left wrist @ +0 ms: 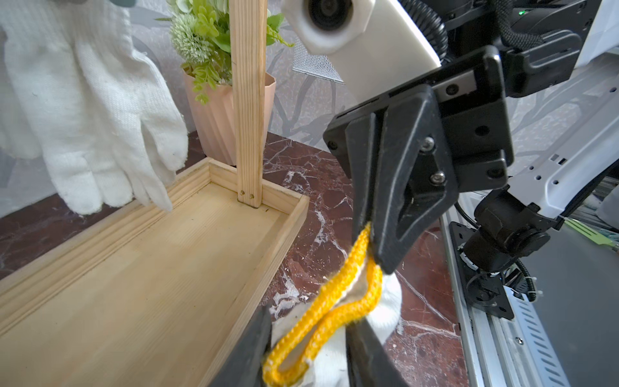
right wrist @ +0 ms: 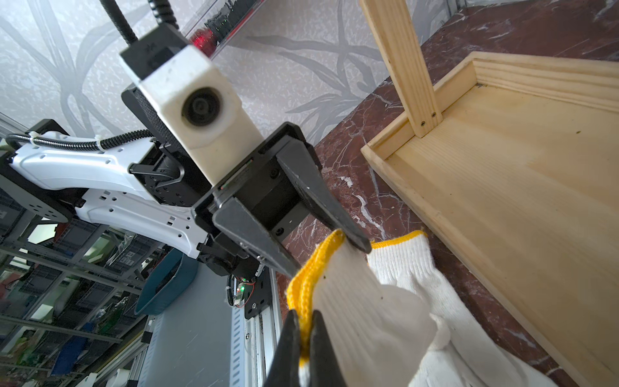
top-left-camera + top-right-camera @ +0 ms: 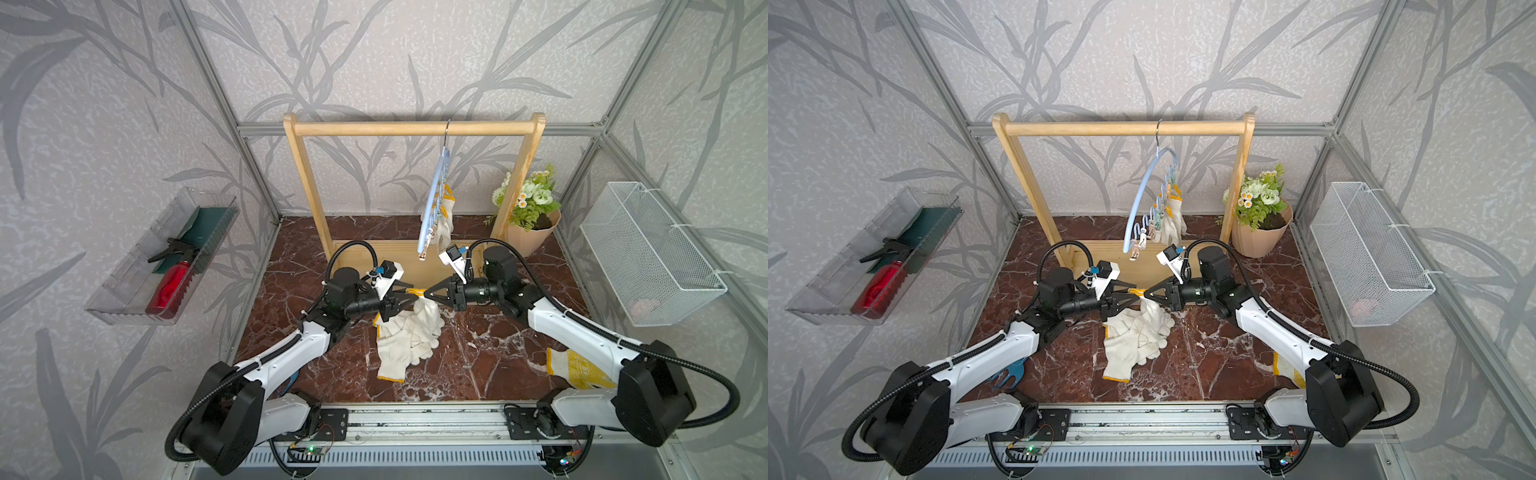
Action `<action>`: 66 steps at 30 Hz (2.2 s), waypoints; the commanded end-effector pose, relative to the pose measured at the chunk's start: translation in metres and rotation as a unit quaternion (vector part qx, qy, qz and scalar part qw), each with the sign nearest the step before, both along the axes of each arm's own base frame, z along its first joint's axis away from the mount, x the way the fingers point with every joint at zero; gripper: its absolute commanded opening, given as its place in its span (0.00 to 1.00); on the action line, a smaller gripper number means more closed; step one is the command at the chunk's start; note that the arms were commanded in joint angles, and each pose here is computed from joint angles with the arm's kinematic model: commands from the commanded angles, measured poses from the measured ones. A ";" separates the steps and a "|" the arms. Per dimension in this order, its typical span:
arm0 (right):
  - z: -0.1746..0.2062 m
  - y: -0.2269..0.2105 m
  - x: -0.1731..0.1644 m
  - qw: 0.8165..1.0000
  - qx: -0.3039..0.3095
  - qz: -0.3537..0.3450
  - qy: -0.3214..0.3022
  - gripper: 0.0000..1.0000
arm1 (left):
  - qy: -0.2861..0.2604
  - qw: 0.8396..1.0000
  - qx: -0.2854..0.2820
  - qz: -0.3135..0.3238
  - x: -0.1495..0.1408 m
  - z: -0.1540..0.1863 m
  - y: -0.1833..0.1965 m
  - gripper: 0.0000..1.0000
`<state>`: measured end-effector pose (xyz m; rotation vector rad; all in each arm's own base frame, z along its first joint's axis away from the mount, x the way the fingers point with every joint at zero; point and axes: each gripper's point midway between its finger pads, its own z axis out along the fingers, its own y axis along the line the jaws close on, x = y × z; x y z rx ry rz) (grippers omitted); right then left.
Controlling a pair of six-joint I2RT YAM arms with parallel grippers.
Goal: Clip the gloves onto a hanger to dry
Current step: Pick up the glove from the center of the board.
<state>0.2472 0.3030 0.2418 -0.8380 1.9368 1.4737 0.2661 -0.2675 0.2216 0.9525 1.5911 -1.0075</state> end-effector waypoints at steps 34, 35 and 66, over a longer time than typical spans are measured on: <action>0.015 -0.023 0.014 0.955 -0.033 -0.106 -0.275 0.52 | 0.025 0.999 -0.012 -0.023 0.013 0.036 -0.017 0.00; 0.016 -0.023 0.015 0.954 -0.033 -0.106 -0.277 0.52 | 0.025 0.999 -0.012 -0.023 0.014 0.037 -0.017 0.00; 0.014 -0.009 0.026 0.953 -0.028 -0.111 -0.280 0.10 | 0.028 0.999 -0.007 -0.038 0.008 0.040 -0.018 0.00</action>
